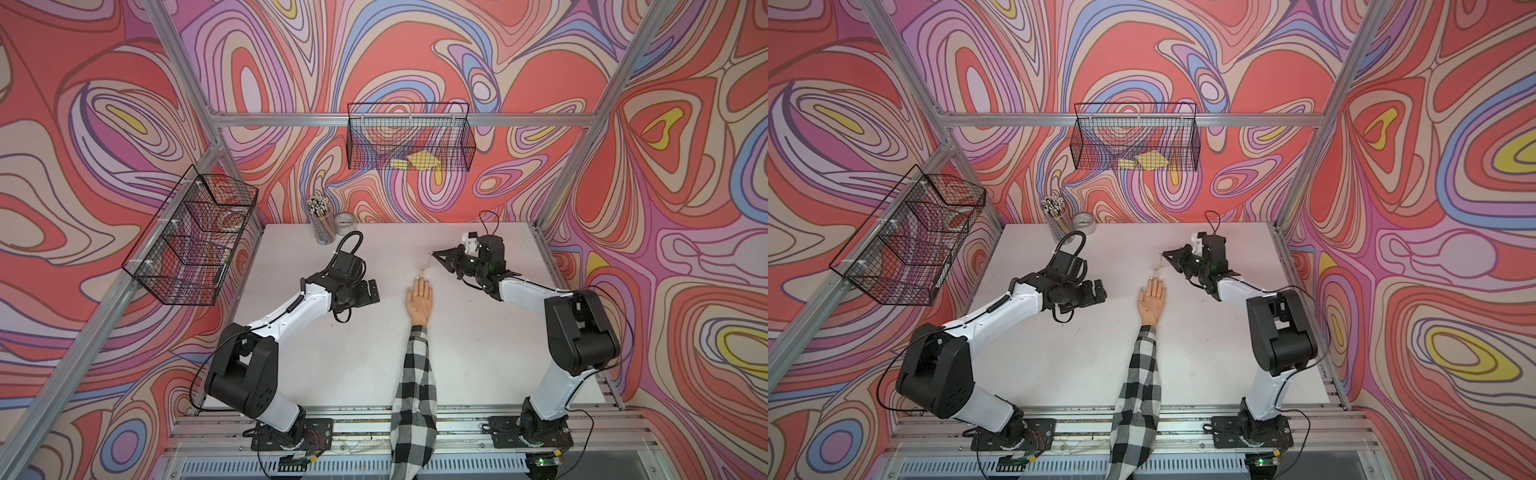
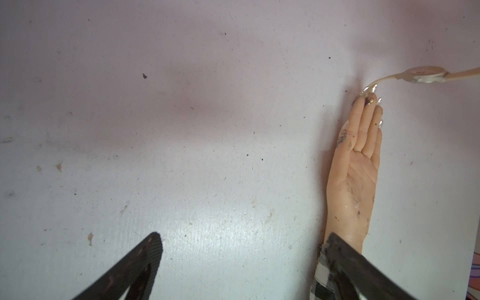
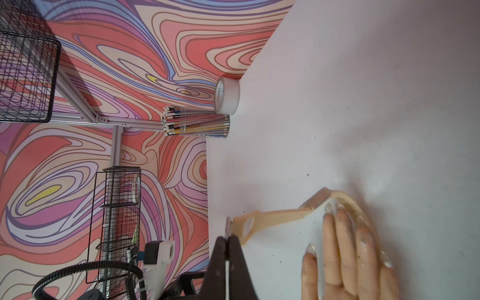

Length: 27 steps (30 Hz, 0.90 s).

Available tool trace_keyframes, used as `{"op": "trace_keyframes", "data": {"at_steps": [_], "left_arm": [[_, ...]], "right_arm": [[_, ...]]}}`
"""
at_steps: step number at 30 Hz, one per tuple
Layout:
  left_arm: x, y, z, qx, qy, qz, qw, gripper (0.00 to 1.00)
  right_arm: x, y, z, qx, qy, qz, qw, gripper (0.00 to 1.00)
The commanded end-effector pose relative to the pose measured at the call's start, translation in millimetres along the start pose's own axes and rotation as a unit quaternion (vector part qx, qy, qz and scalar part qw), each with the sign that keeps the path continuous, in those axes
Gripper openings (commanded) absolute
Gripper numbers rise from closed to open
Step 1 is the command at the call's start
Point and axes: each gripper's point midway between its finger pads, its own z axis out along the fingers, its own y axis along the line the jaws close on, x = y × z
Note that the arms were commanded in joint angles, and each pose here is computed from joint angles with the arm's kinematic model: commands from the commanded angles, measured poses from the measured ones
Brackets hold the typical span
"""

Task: Take off the watch
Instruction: Place the watch at the center of the board.

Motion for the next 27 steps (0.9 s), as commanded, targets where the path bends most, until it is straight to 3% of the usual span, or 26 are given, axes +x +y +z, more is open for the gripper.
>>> {"op": "trace_keyframes", "data": {"at_steps": [1,8,19,27], "left_arm": [[-4,-2,-1,0.004,0.002,-0.012,1.0,0.99],[-4,-5,2,0.012,0.005,-0.015,1.0,0.99],[-3,-7,4,0.019,0.009,-0.016,1.0,0.99],[-2,-9,5,0.025,0.009,-0.015,1.0,0.99]], "right_arm": [[6,-13,-31,0.007,-0.006,-0.013,1.0,0.0],[31,-63,-84,0.074,-0.023,0.013,0.997,0.0],[85,-119,-130,0.172,-0.029,0.056,0.983,0.0],[101,-140,-159,0.241,-0.045,0.064,0.967,0.0]]}}
